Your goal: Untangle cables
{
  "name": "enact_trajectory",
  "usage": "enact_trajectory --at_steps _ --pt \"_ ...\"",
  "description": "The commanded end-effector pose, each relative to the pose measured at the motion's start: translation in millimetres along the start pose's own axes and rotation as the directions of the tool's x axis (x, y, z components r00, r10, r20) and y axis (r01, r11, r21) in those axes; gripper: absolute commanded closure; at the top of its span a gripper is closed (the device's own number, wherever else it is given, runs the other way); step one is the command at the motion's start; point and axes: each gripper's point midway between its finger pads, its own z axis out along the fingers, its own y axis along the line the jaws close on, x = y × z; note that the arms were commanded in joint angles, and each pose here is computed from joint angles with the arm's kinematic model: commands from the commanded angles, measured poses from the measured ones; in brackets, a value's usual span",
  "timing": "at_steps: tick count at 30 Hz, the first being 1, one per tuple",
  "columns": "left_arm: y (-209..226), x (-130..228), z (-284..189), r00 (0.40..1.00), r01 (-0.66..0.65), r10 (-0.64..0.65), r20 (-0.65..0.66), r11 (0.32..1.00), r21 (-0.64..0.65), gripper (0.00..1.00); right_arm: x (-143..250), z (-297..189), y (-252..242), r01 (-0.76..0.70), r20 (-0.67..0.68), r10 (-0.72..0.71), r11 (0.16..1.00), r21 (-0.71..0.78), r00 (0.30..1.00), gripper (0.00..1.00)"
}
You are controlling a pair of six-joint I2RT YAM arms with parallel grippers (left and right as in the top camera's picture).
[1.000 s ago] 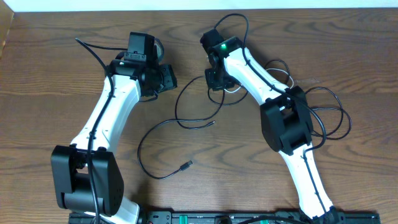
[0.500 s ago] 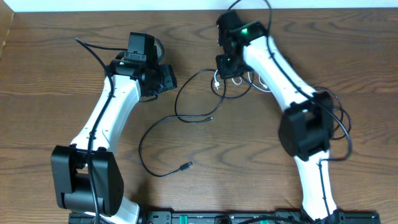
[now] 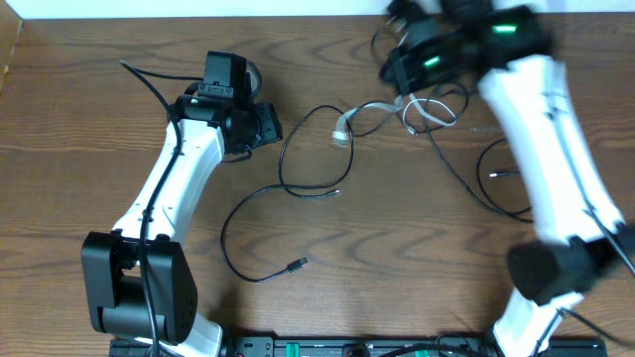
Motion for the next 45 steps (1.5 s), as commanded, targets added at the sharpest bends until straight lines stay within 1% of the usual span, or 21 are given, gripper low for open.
enact_trajectory --at_steps 1,3,6,10,13,15,17,19,21,25,27,28,32,35,41,45 --pt "0.8 0.5 -1.9 1.0 0.013 -0.013 0.002 1.0 -0.003 0.44 -37.4 -106.8 27.7 0.143 0.289 -0.119 0.988 -0.065 0.95 0.99" --pt "0.8 0.5 -1.9 1.0 0.013 -0.013 0.002 1.0 -0.003 0.44 -45.5 -141.5 19.8 0.137 0.375 -0.122 0.991 -0.013 0.919 0.99" --pt "0.8 0.5 -1.9 1.0 0.013 -0.013 0.002 1.0 -0.003 0.44 -50.9 -186.5 4.7 0.084 0.473 -0.098 0.995 0.051 0.876 0.99" --pt "0.7 0.4 -1.9 1.0 0.013 -0.013 0.003 1.0 -0.003 0.44 -53.1 -214.1 -9.5 0.012 0.534 -0.052 0.997 0.077 0.844 0.99" --pt "0.5 0.4 -1.9 1.0 0.012 -0.012 0.003 1.0 -0.002 0.44 -54.7 -217.9 -11.5 -0.01 0.547 -0.031 0.997 0.071 0.837 0.99" --pt "-0.5 0.9 -1.7 1.0 -0.005 0.005 0.002 1.0 -0.001 0.45 -52.0 -210.1 -13.3 -0.026 0.526 -0.009 0.998 0.058 0.851 0.99" --pt "-3.0 2.1 -1.2 0.999 -0.032 0.032 0.0 0.999 0.001 0.45 -43.9 -192.9 -17.1 -0.056 0.473 0.03 0.998 0.042 0.881 0.99" --pt "-7.1 2.6 -0.6 0.999 -0.052 0.052 0.003 0.999 0.006 0.45 -31.4 -163.3 -24.7 -0.101 0.383 0.079 0.994 0.04 0.92 0.99" --pt "-11.9 2.0 0.0 0.998 -0.063 0.063 0.011 0.998 0.014 0.45 -16.7 -121.2 -27.1 -0.11 0.256 0.1 0.994 0.027 0.961 0.99" --pt "-20.0 1.2 1.0 0.996 -0.082 0.081 0.023 0.996 0.027 0.45 -3.3 -61.2 -20.7 -0.113 0.095 0.116 0.993 -0.029 0.989 0.99" --pt "-25.7 3.2 1.3 0.995 -0.099 0.098 0.018 0.994 0.047 0.45 -1.1 -38.8 -15.0 -0.109 0.048 0.111 0.992 -0.058 0.993 0.99" --pt "-31.7 5.4 1.1 0.992 -0.124 0.124 0.011 0.989 0.078 0.45 -0.3 -29.1 -11.4 -0.103 0.03 0.106 0.992 -0.07 0.994 0.99" --pt "-57.3 13.3 -1.7 0.982 -0.183 0.188 -0.004 0.96 0.21 0.45 2.5 -5.5 -0.5 -0.082 -0.012 0.081 0.992 -0.093 0.997 0.99" --pt "-74.7 17.4 -3.2 0.976 -0.211 0.218 0.001 0.939 0.271 0.44 2.1 -1.0 -0.2 -0.074 -0.014 0.073 0.994 -0.084 0.997 0.99" --pt "-120.4 20.2 -7.5 0.947 -0.317 0.311 0.08 0.866 0.386 0.44 2.6 -1.3 -0.9 -0.077 -0.016 0.076 0.994 -0.083 0.997 0.99" --pt "-145.2 15.8 -7.3 0.935 -0.353 0.326 0.139 0.826 0.439 0.43 4.4 -1.3 -0.8 -0.081 -0.023 0.079 0.993 -0.083 0.997 0.99"
